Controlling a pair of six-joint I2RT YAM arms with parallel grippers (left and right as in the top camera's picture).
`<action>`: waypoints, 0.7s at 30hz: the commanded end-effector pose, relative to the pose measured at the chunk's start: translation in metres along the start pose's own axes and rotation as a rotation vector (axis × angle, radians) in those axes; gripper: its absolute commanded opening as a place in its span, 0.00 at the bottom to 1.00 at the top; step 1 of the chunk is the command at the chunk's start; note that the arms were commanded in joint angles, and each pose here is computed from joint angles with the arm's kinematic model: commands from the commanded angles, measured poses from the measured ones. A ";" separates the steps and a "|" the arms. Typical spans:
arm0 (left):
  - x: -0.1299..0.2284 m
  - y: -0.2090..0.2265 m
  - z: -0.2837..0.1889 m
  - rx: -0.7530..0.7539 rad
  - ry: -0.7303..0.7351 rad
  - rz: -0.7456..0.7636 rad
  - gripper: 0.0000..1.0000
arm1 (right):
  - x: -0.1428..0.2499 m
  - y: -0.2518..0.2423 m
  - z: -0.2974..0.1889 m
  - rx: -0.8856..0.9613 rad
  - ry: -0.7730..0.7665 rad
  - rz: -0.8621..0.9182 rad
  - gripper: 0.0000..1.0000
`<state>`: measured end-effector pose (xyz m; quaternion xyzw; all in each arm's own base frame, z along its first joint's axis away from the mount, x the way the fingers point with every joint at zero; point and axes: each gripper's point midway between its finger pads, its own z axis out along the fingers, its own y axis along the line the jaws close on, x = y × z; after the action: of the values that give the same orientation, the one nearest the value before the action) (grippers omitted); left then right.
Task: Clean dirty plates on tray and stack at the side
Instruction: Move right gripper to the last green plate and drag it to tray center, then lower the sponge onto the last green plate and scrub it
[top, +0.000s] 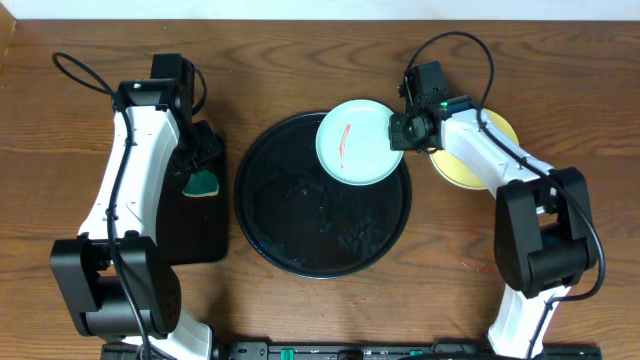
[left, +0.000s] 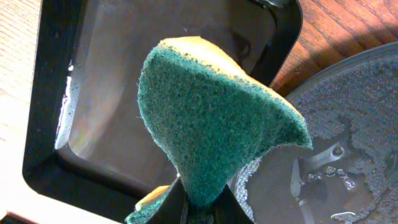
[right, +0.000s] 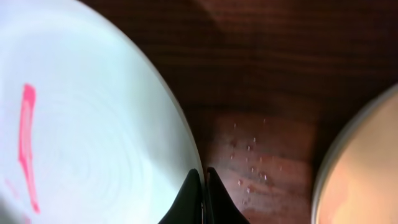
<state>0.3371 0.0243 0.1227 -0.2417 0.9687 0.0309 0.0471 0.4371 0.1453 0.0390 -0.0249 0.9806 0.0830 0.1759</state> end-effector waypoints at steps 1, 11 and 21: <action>-0.005 -0.001 -0.010 0.014 -0.030 0.009 0.08 | -0.017 0.021 -0.047 -0.088 -0.075 0.004 0.01; -0.002 -0.006 -0.010 0.031 -0.023 0.054 0.07 | 0.047 0.071 -0.043 -0.187 0.147 -0.099 0.01; 0.007 -0.025 -0.012 0.038 -0.026 0.146 0.07 | 0.081 0.094 0.003 -0.251 0.267 -0.220 0.01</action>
<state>0.3380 0.0040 0.1224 -0.1895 0.9806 0.0217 0.0452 0.3576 0.2260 0.0314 -0.1409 0.9756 0.1577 0.0589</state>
